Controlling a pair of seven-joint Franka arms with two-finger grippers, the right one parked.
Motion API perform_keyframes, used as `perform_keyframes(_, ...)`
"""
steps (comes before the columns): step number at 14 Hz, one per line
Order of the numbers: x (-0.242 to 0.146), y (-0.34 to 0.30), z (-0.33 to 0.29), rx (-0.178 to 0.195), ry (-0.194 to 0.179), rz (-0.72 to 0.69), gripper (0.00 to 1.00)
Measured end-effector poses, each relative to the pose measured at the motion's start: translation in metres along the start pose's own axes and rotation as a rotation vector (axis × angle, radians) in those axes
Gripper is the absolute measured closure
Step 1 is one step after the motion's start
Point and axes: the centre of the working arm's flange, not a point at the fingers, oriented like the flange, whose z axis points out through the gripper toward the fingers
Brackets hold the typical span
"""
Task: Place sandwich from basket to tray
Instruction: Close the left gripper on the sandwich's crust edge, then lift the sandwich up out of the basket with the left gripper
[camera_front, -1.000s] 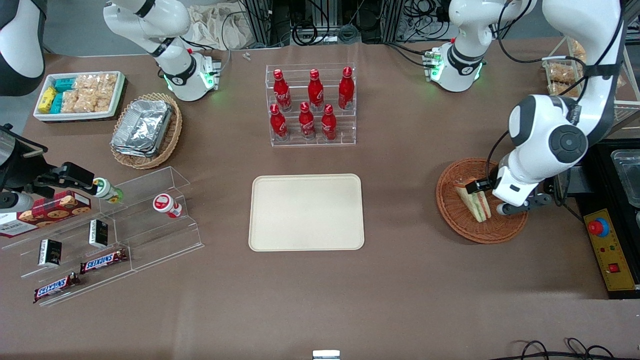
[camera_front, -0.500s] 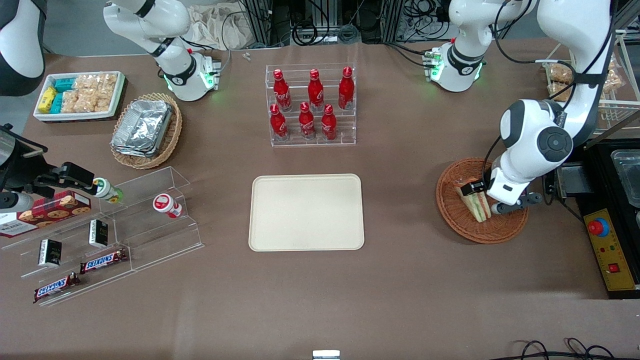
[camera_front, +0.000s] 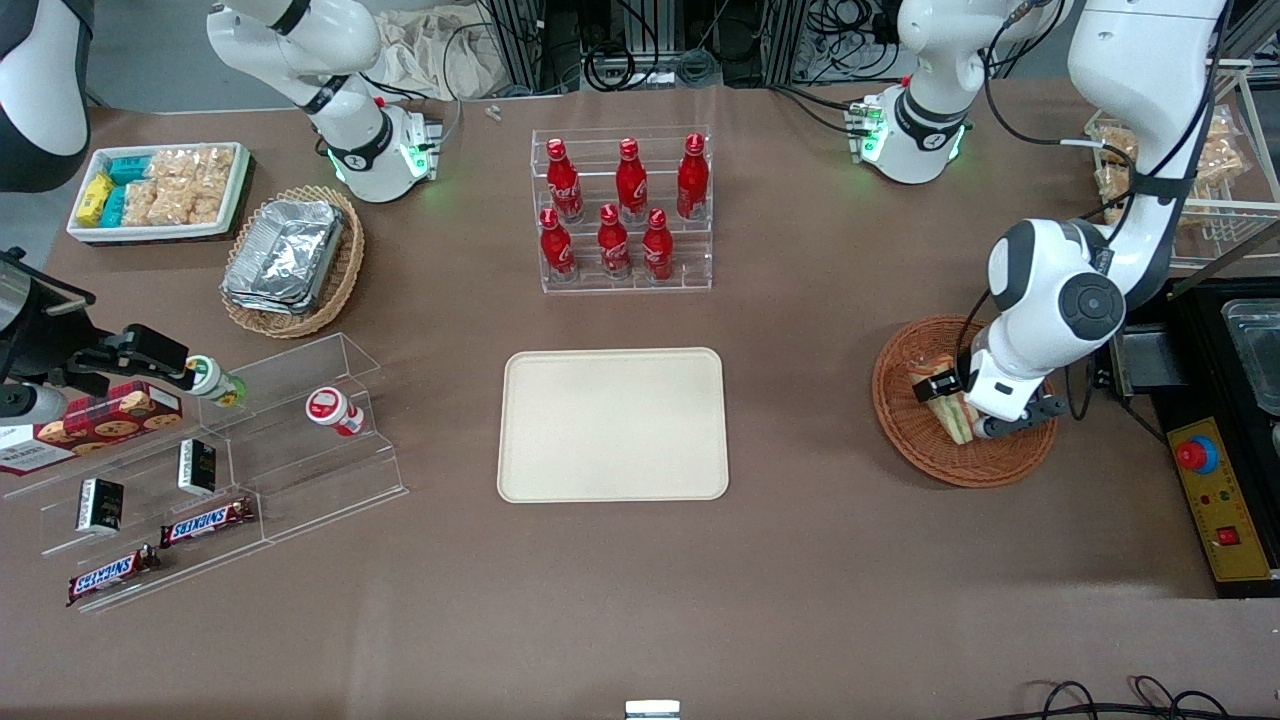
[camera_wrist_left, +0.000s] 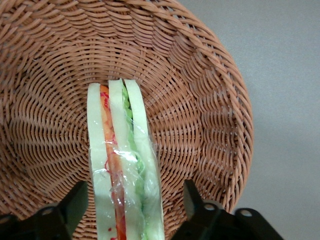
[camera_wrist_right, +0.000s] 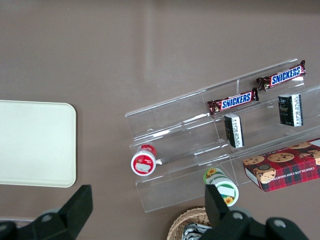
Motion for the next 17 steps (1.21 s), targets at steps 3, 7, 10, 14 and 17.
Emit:
perform_keyframes(3,0.0,0.0,-0.002,0.0,0.002,0.0,0.52)
perform_keyframes(7,0.001,0.0,-0.029,0.031,-0.029,0.0,0.74)
perform_keyframes(10,0.015,0.007,-0.101,0.062,-0.051,0.009,0.77)
perform_keyframes(14,0.037,0.017,-0.211,0.055,-0.019,0.046,0.86)
perform_keyframes(17,0.035,0.032,-0.25,0.045,-0.011,0.111,0.86)
